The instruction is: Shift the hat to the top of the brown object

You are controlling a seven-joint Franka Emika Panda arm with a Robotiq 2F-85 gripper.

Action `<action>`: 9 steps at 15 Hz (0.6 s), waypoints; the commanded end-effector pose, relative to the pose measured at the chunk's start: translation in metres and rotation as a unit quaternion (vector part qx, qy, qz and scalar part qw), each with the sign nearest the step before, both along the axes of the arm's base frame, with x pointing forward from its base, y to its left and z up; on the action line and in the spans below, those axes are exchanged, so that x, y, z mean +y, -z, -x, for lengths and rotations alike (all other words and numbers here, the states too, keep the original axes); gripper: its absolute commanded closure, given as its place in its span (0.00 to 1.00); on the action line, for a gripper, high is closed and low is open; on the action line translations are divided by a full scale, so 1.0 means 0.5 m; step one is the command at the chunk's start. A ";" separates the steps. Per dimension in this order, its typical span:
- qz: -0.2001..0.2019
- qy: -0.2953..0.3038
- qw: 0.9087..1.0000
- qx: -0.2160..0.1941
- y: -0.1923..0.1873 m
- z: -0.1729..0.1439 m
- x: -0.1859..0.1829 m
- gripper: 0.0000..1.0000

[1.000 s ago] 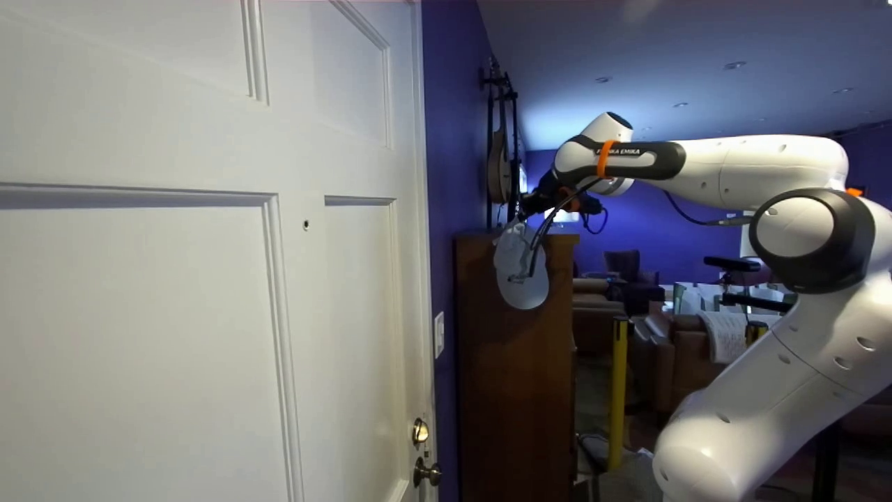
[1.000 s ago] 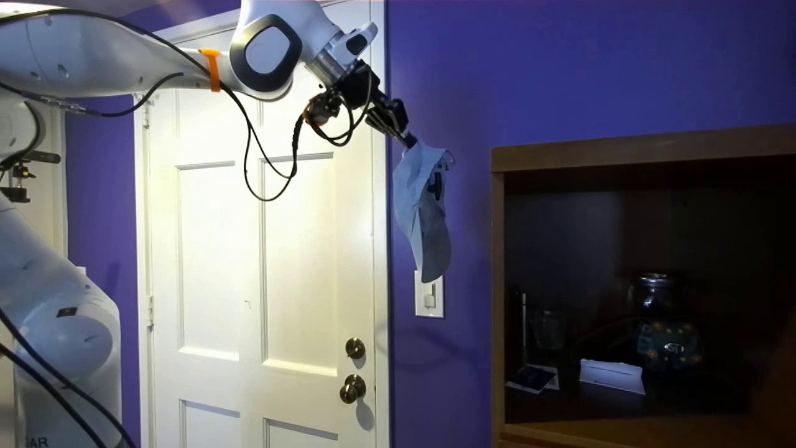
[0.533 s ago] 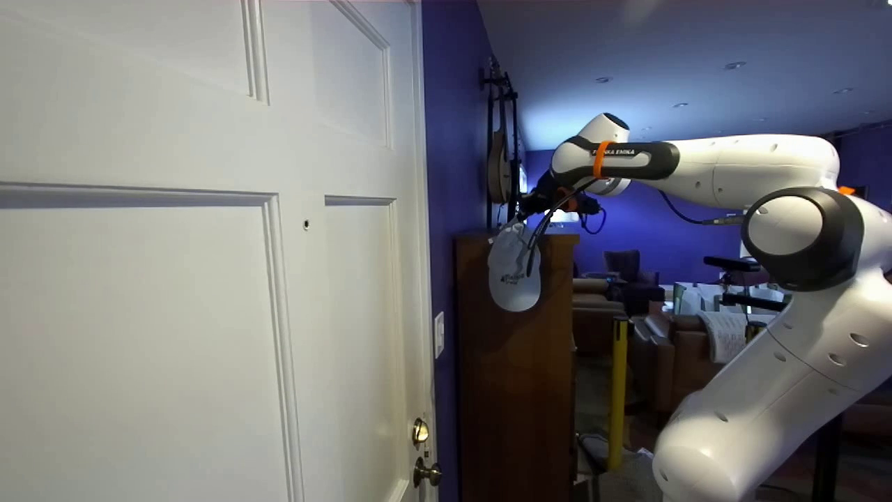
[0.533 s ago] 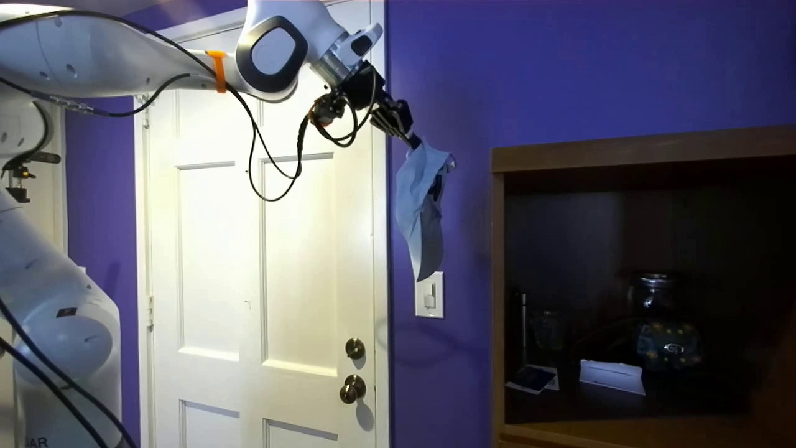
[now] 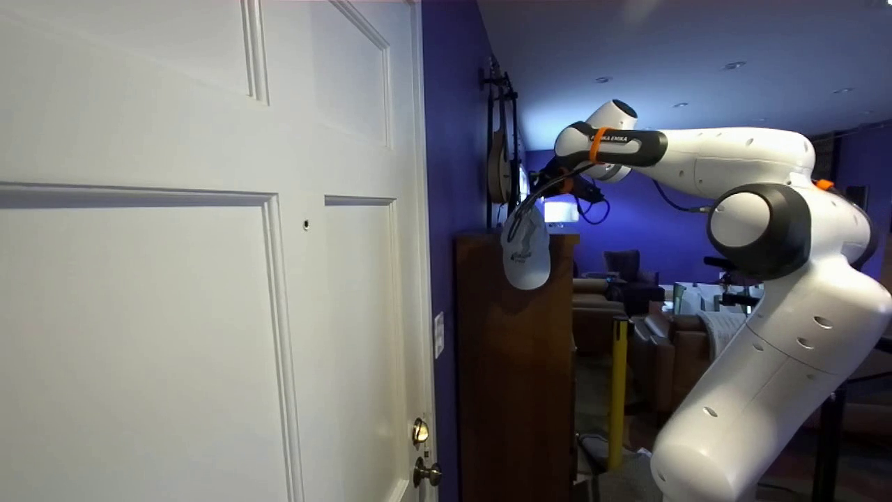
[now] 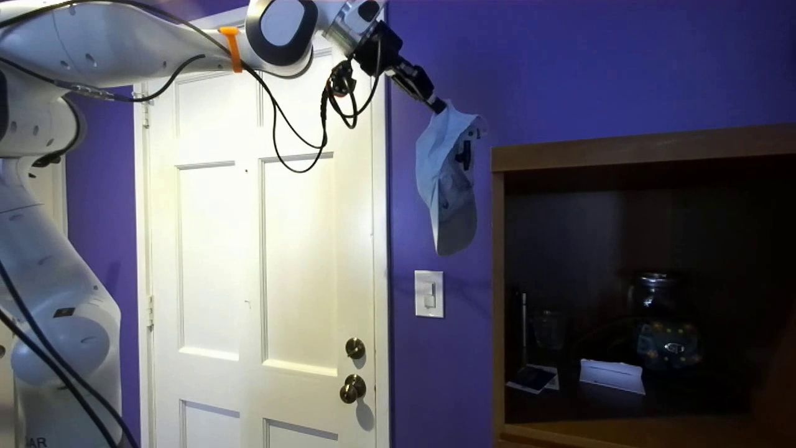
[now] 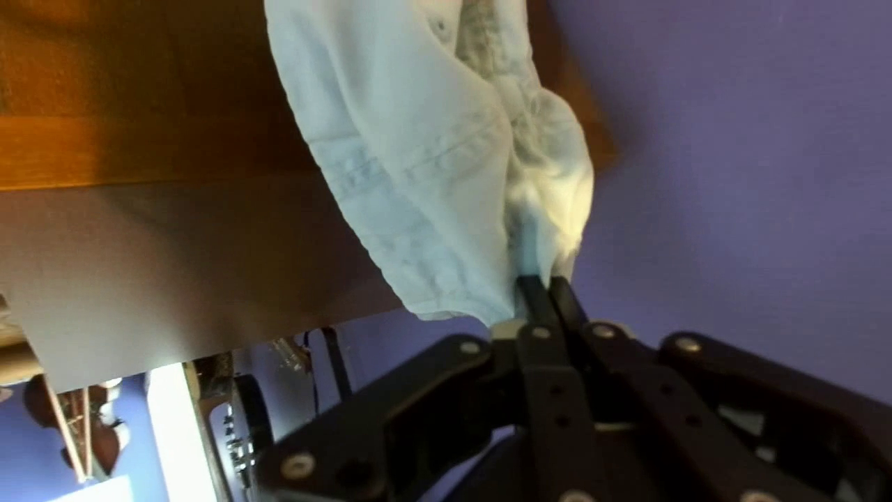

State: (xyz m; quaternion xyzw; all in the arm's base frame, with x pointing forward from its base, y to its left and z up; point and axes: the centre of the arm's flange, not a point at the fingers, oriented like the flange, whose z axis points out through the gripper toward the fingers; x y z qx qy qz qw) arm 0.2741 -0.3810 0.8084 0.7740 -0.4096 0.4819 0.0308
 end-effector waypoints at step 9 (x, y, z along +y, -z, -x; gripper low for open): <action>0.035 0.216 0.960 -0.174 -0.024 -0.009 -0.201 0.99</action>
